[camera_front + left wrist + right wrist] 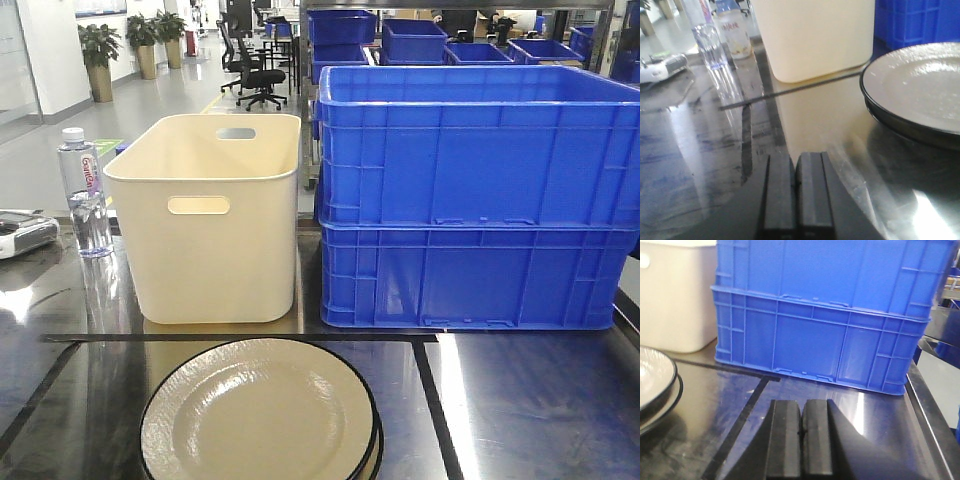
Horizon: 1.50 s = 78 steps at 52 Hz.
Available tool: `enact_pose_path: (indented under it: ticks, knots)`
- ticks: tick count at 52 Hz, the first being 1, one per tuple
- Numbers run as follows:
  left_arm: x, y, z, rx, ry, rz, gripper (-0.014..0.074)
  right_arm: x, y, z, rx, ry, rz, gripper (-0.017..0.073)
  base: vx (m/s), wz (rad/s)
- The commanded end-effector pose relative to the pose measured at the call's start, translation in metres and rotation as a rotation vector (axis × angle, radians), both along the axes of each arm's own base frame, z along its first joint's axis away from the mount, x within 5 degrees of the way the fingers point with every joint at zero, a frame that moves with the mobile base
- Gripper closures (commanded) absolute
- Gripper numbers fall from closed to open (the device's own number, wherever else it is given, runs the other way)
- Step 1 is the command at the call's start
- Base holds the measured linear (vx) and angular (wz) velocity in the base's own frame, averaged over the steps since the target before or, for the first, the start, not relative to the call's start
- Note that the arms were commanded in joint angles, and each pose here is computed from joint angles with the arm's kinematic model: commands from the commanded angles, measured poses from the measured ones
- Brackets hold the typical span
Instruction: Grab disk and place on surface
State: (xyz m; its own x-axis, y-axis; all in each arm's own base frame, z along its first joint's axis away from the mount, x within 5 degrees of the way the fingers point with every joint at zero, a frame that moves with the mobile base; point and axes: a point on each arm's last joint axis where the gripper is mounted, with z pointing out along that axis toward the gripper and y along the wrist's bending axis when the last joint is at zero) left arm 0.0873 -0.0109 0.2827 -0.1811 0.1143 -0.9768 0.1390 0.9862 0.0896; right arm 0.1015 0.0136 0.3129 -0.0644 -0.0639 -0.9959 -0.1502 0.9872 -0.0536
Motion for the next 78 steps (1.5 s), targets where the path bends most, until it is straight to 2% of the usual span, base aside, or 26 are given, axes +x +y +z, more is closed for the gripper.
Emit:
enact_pose_path:
  ticks: [1,9,32,34,38,41,48,55,61,67,78]
  knots:
    - [0.001,0.003,0.015,-0.029,-0.099,0.041,0.0595,0.000,-0.004,0.014,0.066,-0.077,-0.049,0.0568,0.00,0.00]
    - [0.001,0.003,0.015,-0.030,-0.098,0.040,0.0595,0.000,-0.004,0.014,0.098,-0.076,-0.048,0.0568,0.00,0.00]
    - [0.000,0.003,0.015,-0.029,-0.105,0.040,0.0595,0.000,-0.004,0.014,0.099,-0.076,-0.048,0.0568,0.00,0.00]
    - [-0.003,0.003,0.016,-0.018,-0.118,0.041,0.0595,0.000,-0.004,0.014,0.099,-0.076,-0.048,0.0568,0.00,0.00]
    - [-0.010,0.006,0.013,0.092,-0.154,0.054,0.0595,0.000,-0.004,0.014,0.099,-0.076,-0.048,0.0568,0.00,0.00]
    - [-0.014,0.007,0.009,0.127,-0.181,0.071,0.0595,0.000,-0.004,0.014,0.099,-0.076,-0.048,0.0568,0.00,0.00]
    - [-0.024,0.009,-0.017,0.032,-0.196,0.107,0.0595,0.000,-0.004,0.014,0.099,-0.076,-0.048,0.0568,0.00,0.00]
    - [-0.027,0.011,-0.056,-0.059,-0.202,0.136,0.0595,0.000,-0.004,0.014,0.100,-0.076,-0.048,0.0568,0.00,0.00]
    - [-0.029,0.012,-0.081,-0.119,-0.297,0.149,0.0595,0.000,-0.004,0.014,0.100,-0.076,-0.048,0.0568,0.00,0.00]
    - [-0.031,0.012,-0.082,-0.067,-0.265,0.145,0.0595,0.000,-0.004,0.014,0.099,-0.075,-0.047,0.0568,0.00,0.00]
    - [-0.031,0.012,-0.083,-0.071,-0.257,0.145,0.0595,0.000,-0.004,0.014,0.099,-0.077,-0.049,0.0568,0.00,0.00]
